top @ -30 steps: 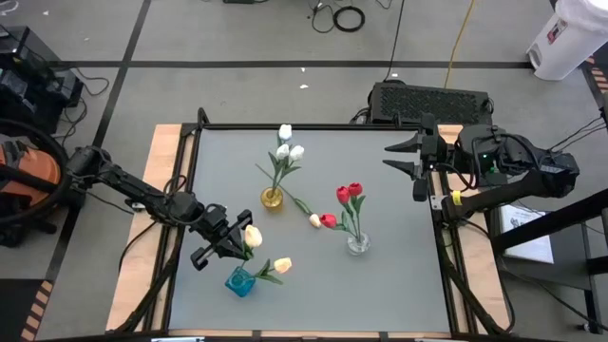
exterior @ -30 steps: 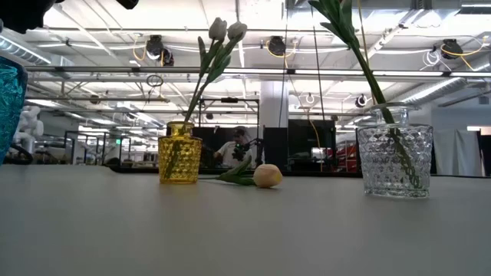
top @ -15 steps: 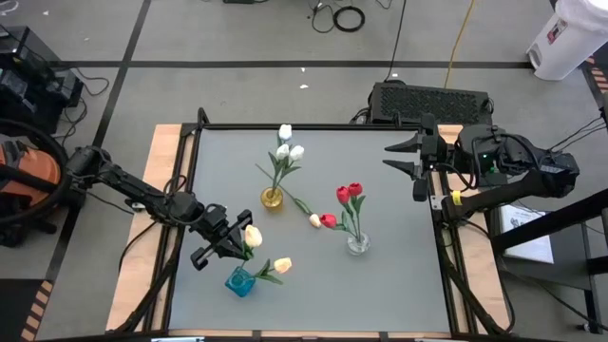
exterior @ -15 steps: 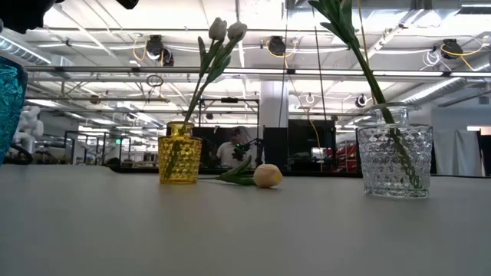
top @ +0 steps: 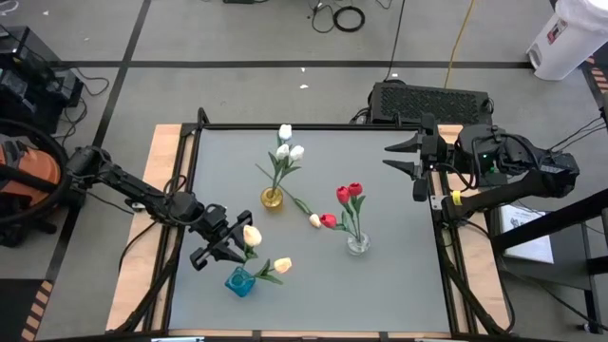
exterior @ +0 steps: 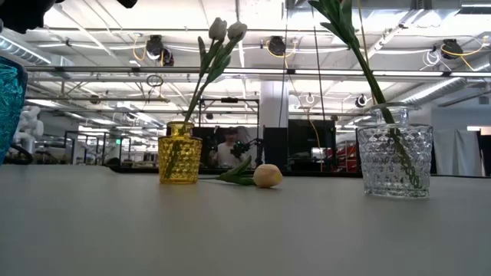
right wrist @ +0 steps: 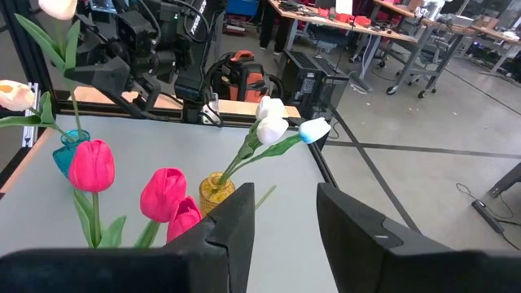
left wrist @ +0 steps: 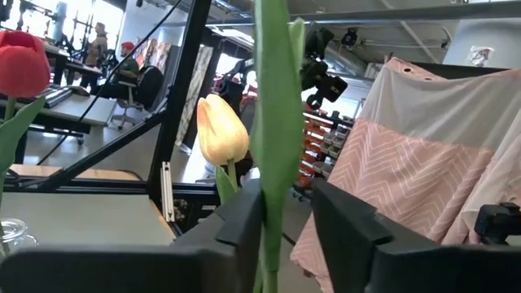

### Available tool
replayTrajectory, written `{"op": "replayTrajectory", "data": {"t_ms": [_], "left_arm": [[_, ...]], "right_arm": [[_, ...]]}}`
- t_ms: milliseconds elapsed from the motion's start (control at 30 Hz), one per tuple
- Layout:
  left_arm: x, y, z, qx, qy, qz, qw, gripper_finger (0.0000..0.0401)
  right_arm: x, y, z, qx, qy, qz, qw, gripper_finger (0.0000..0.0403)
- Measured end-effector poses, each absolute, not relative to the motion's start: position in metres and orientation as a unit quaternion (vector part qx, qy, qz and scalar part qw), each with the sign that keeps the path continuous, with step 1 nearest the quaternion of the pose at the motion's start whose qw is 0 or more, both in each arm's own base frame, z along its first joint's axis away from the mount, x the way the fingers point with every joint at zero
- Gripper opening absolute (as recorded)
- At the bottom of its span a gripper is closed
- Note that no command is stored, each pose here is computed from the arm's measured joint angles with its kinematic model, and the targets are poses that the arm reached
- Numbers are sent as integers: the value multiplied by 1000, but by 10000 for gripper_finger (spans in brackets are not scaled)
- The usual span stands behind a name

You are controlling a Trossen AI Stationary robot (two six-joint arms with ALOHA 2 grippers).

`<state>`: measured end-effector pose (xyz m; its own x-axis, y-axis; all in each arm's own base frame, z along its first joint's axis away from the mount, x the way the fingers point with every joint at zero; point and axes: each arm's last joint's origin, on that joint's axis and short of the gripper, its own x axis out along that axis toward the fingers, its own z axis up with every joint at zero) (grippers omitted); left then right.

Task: Sort flowers into vase by color
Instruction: Put the bottom yellow tulip into the blue vase

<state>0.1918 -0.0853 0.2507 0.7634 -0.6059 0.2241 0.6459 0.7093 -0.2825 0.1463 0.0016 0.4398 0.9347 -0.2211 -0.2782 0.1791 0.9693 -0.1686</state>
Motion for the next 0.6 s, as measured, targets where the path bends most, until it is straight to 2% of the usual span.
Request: {"op": "replayTrajectory", "data": {"t_ms": [267,600], "left_arm": [[192,-85,251,-175,-61,-340,922,175],[191,-87,251,-173,-56,-354,917,183]], "right_arm": [[146,2,440,-70,149,-102,981,125],[146,2,440,-70,149,-102,981,125]]}}
